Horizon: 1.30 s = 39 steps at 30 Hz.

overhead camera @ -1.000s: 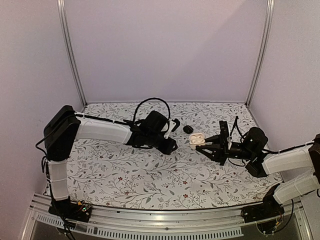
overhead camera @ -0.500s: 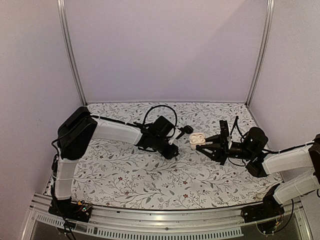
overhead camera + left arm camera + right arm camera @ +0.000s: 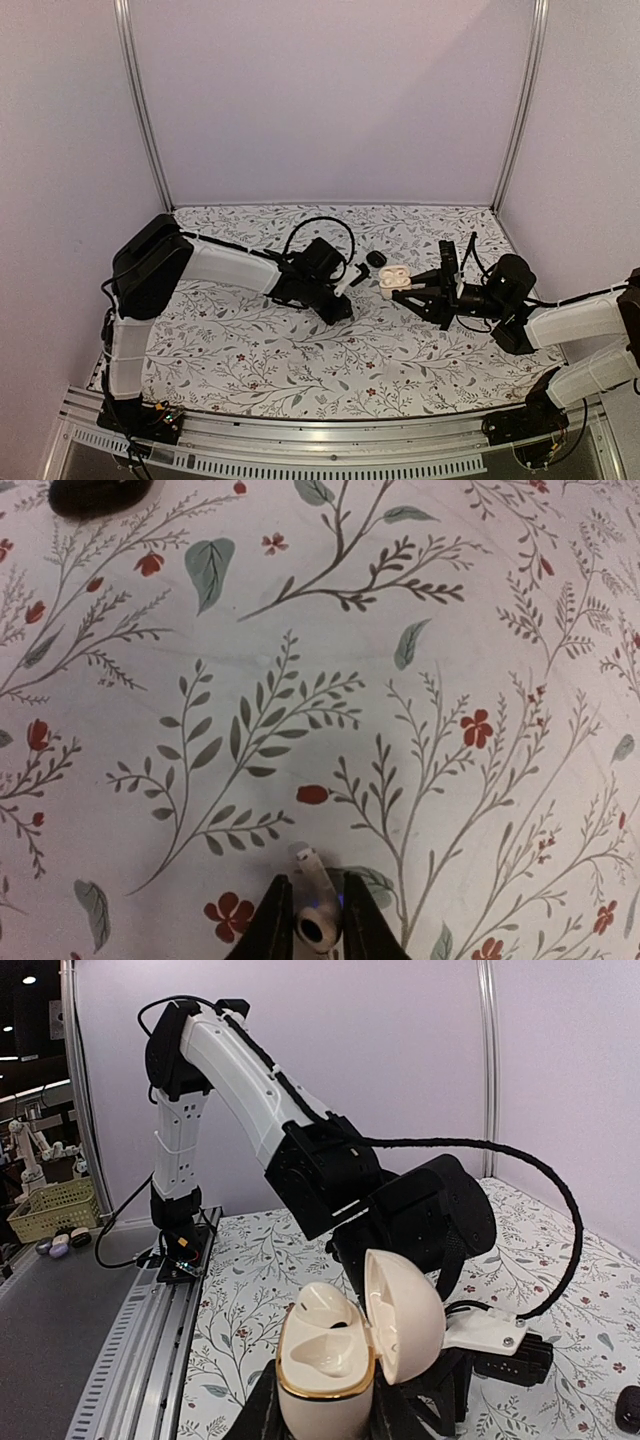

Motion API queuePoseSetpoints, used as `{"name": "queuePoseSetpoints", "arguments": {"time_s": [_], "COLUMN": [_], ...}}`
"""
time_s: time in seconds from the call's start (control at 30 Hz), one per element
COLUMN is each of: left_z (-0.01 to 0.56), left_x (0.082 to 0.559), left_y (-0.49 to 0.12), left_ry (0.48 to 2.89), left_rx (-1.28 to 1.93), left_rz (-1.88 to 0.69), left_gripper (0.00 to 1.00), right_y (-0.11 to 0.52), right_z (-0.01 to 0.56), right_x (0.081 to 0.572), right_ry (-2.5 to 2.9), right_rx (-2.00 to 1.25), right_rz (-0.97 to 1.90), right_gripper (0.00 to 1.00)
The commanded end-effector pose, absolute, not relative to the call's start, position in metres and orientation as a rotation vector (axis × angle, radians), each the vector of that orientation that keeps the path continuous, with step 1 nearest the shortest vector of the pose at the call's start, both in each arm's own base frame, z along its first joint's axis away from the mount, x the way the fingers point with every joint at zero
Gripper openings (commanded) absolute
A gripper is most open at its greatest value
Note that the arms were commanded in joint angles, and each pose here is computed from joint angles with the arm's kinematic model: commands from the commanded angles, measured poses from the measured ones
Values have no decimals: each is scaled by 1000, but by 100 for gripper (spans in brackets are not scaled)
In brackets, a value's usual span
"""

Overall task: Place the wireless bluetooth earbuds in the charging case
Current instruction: Move the right earbud to the center of the board, then pick up the right earbud from the center of the board.

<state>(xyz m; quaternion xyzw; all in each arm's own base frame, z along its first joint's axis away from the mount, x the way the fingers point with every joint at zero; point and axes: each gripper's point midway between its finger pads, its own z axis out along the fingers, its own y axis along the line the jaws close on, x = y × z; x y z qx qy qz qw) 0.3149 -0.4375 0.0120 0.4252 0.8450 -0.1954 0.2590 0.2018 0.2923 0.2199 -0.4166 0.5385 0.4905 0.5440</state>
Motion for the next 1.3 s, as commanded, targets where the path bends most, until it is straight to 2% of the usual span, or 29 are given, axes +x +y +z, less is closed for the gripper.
{"name": "queuePoseSetpoints", "arguments": {"time_s": [0.0,0.27,0.33,0.4,0.47,0.57,0.63,0.9,1.27], "left_z": [18,17,25,40,52,65,67,70,42], "left_x": [287,240,236,243,252,254,250,231,226], "left_y": [-420,-398,-398,-401,-397,-391,-386,-376,-379], "left_ry": [2310,2350,2317,2232,2154,2022,1954,1723,1765], "left_rx": [1203,1207,1175,1106,1029,961,949,952,1010], "left_rz": [-517,-546,-583,-620,-617,-649,-677,-773,-703], "left_gripper": [14,14,21,34,43,53,55,51,42], "right_y": [291,292,293,293,293,294,294,293,294], "right_z": [219,219,218,218,217,217,217,217,216], "right_x": [204,204,204,205,205,204,205,205,206], "right_ry": [1282,1282,1285,1284,1287,1288,1288,1287,1293], "right_rx": [-980,-984,-984,-987,-987,-989,-988,-988,-988], "right_rz": [1163,1169,1172,1174,1177,1179,1179,1173,1172], "right_gripper": [0,0,0,0,0,0,0,0,0]}}
